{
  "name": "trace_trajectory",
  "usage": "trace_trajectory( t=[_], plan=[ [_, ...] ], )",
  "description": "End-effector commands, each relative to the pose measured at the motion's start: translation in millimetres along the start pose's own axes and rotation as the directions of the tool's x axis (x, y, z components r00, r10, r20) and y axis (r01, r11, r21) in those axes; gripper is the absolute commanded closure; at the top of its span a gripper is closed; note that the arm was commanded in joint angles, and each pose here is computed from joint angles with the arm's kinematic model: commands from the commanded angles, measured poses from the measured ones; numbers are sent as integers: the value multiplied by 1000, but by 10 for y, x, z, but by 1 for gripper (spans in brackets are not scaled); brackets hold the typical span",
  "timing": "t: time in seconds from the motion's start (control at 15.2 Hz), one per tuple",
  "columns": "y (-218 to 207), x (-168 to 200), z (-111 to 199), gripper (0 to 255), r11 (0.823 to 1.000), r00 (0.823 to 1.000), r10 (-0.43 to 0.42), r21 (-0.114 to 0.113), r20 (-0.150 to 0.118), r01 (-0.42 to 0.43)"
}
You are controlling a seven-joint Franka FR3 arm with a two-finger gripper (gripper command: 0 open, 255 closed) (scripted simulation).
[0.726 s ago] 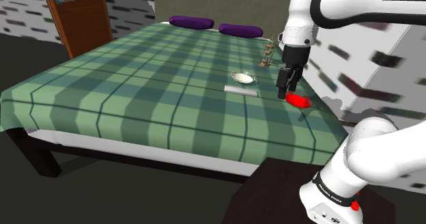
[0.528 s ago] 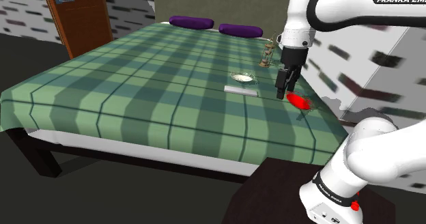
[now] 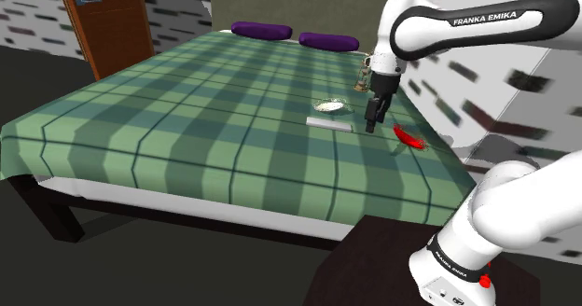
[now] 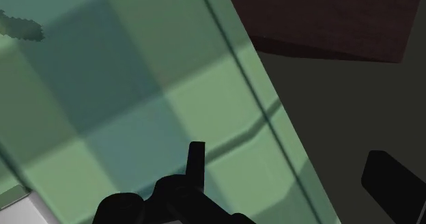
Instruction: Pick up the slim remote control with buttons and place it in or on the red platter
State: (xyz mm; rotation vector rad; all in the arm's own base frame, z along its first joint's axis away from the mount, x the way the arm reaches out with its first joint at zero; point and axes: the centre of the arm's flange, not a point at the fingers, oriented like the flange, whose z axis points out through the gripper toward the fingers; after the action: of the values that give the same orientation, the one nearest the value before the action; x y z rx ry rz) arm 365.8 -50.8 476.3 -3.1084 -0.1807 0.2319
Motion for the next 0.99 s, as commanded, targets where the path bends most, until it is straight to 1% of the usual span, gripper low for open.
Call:
trace_trajectory(
  t=[0.0, 0.46, 0.92],
  plan=[
    [187, 107, 88, 0, 1000, 1000, -28, -4, -11, 28],
    [815, 644, 404, 0, 993, 992, -121, -15, -43, 120],
    [1393, 1246, 696, 0, 977, 974, -212, -29, -75, 210]
  ],
)
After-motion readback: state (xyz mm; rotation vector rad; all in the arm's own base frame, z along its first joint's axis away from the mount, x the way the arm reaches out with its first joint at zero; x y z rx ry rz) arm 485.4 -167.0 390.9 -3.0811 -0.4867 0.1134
